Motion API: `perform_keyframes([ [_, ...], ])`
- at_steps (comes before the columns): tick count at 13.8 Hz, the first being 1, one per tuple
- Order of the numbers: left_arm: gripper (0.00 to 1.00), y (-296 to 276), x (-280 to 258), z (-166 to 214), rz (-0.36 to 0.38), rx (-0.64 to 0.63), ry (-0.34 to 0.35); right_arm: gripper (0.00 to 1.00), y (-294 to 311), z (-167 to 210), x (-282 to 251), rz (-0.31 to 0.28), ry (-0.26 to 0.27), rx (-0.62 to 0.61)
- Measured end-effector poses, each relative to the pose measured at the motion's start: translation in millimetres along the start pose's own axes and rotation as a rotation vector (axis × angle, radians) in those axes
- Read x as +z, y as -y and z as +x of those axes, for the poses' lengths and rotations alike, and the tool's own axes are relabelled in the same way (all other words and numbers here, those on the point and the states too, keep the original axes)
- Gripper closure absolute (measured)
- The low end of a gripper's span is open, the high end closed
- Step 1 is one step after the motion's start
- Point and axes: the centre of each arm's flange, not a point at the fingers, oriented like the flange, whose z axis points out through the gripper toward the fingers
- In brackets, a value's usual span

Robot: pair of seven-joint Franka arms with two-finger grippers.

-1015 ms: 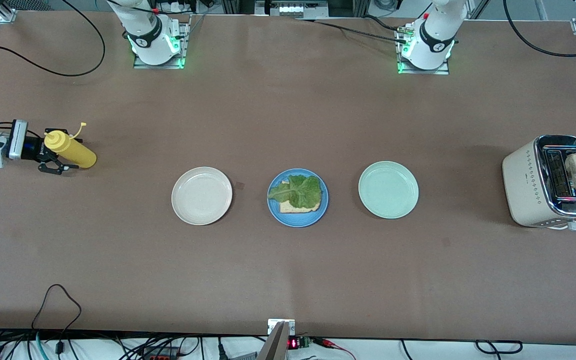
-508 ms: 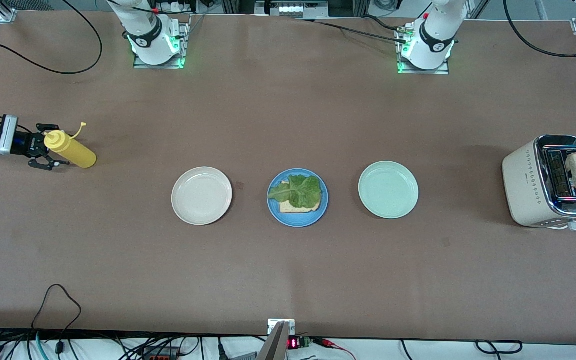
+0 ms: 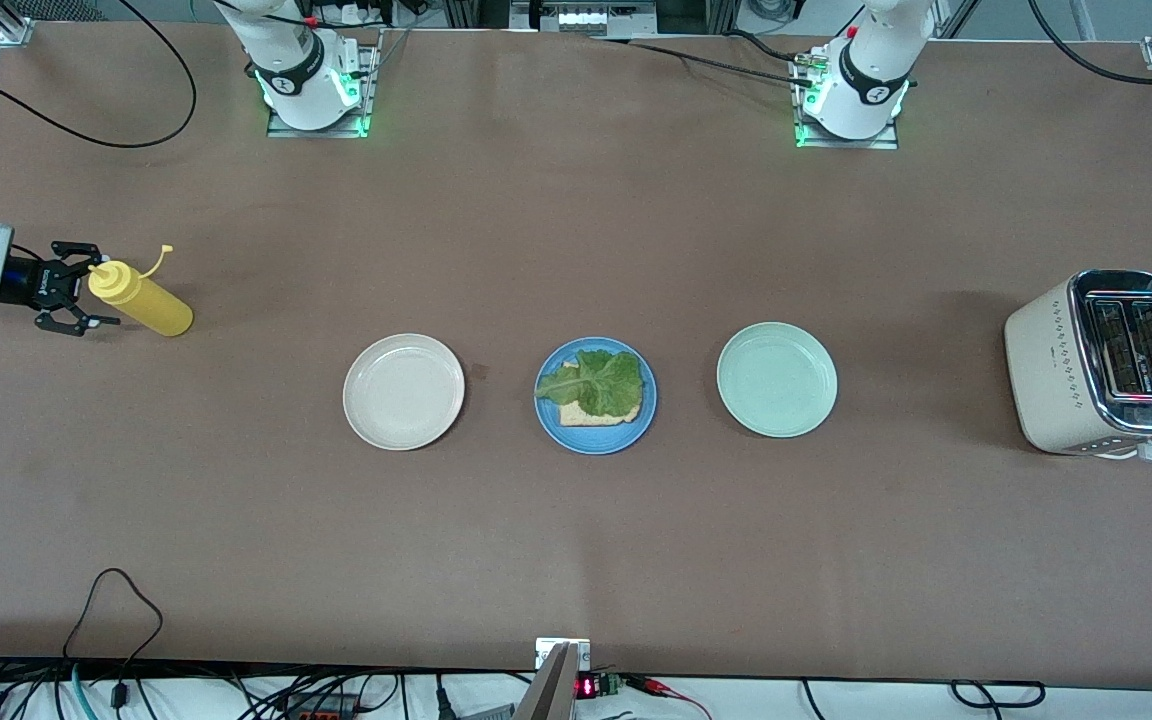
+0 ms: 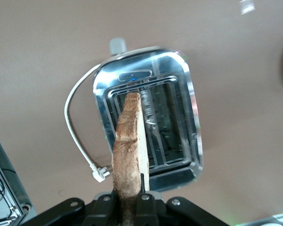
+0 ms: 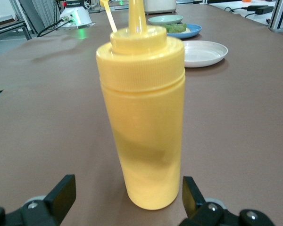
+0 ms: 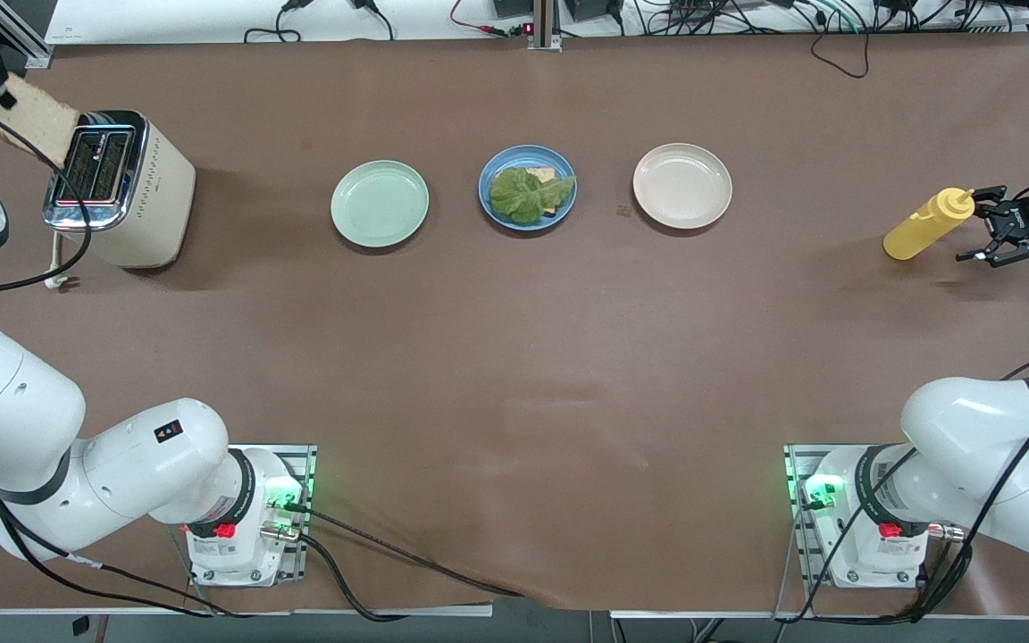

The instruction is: Make sandwich in blue plate with both arms

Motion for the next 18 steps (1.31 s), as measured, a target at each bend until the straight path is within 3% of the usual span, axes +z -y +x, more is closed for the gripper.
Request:
perform_keyframes([
  [3,0.90,-75.1,-25.3,37.7,-0.040,0.033,0.026,0.00,-2.2,8.6,-18.4,0.002,0.001,-0.016],
  [5,0.90,-147.2,-27.9,64.2,-0.092,0.002,0.093,0.00,-0.9,14.5,-30.6,0.008,-0.007,-0.020],
  [9,0.90,-241.9,-6.5,102.9,-0.298,-0.038,0.126,0.00,3.3,28.0,-58.7,0.017,-0.017,-0.007],
  [12,0.90,-293.2,11.0,129.7,-0.394,-0.082,0.119,0.00,9.5,44.9,-84.2,0.039,-0.036,0.020],
  [15,0.90,-352.4,39.6,158.8,-0.513,-0.117,0.073,0.00,8.1,65.5,-96.9,0.063,-0.068,0.090],
  [18,0.90,-423.9,75.6,181.5,-0.585,-0.134,0.035,0.00,-3.0,92.1,-106.9,0.072,-0.093,0.137],
])
